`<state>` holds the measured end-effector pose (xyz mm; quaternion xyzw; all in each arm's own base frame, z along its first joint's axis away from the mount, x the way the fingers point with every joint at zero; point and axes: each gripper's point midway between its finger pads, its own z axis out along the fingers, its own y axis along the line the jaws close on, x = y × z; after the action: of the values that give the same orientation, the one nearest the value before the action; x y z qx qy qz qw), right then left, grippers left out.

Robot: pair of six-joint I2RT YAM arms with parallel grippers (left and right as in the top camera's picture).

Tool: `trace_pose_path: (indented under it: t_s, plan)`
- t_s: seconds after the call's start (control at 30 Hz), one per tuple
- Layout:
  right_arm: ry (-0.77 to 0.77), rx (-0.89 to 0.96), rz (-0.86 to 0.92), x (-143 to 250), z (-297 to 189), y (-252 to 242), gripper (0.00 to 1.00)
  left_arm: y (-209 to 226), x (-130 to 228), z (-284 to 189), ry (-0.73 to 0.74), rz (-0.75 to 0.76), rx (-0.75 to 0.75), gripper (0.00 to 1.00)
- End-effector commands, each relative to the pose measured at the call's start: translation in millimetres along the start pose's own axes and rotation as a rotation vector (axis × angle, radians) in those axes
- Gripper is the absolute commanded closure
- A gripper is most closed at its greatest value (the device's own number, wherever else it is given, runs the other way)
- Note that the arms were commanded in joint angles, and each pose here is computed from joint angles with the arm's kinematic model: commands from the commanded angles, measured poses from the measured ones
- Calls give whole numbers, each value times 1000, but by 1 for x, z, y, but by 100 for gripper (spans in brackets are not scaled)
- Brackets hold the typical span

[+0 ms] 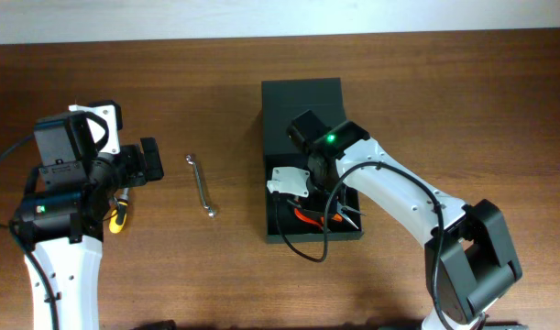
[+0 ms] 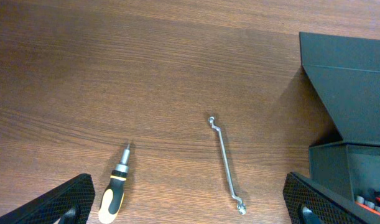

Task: Pack container
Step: 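Carry the orange-black pliers into the green box and release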

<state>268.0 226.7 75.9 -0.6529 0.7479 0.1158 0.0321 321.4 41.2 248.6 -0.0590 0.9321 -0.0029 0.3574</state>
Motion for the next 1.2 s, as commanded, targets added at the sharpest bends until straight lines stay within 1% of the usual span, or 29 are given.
trace_pose_path:
  t_s: [0.0, 0.33, 0.63, 0.9, 1.17]
  plan:
    - [-20, -9, -11, -3, 0, 4, 96, -2, -6, -5, -19, 17, 13, 1]
    - [-66, 38, -8, -15, 0, -7, 96, -1, -4, -5, -12, 16, 13, 1]
    - [-81, 48, -45, -28, 3, -2, 96, -1, -3, -5, -8, 16, 12, 1]
    - [-84, 51, -49, -31, 5, -2, 96, -1, -3, -5, -7, 16, 12, 1]
    - [-28, -9, 2, -22, 33, -2, 96, -1, -3, -5, -7, 16, 12, 1]
